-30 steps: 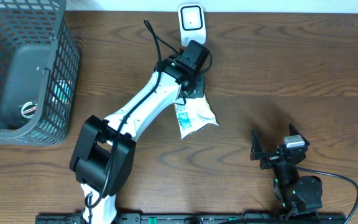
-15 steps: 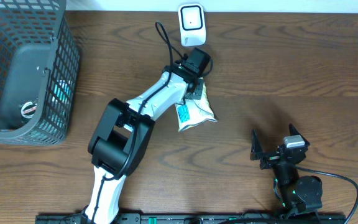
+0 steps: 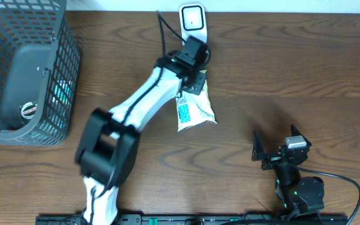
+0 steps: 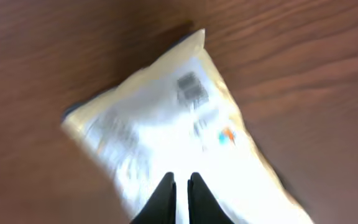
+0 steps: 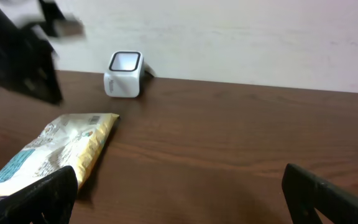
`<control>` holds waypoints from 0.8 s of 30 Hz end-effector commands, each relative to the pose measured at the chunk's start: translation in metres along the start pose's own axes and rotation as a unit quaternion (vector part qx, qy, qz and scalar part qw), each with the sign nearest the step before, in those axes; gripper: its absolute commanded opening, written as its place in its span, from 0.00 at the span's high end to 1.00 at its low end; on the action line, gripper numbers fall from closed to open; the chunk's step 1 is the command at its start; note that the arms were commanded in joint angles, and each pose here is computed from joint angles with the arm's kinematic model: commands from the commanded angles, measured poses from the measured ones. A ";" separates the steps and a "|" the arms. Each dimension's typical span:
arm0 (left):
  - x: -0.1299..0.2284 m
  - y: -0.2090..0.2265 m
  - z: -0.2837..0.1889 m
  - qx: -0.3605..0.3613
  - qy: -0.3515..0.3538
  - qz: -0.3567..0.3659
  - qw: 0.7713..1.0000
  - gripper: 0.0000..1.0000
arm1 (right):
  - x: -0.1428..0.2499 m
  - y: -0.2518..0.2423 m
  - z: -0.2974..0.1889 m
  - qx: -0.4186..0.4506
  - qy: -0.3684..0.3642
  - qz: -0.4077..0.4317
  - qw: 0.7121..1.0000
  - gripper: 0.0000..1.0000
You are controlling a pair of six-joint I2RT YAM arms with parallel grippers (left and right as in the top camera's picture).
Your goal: Scan the item barcode
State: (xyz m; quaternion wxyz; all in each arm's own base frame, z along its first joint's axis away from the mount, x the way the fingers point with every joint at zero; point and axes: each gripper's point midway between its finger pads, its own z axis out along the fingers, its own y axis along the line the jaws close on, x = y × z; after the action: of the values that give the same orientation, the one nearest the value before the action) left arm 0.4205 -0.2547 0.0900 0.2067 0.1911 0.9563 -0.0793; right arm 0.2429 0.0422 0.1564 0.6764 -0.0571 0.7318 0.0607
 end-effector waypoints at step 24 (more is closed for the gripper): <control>0.157 -0.059 0.005 -0.006 0.254 -0.138 0.957 0.89 | 0.002 -0.002 0.000 0.002 0.002 -0.005 1.000 0.01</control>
State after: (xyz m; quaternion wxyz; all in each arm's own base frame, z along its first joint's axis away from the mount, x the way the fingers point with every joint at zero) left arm 0.2663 -0.2664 0.0375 -0.0506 0.0688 0.9935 -0.0756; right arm 0.2429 0.0422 0.1564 0.6764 -0.0571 0.7318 0.0607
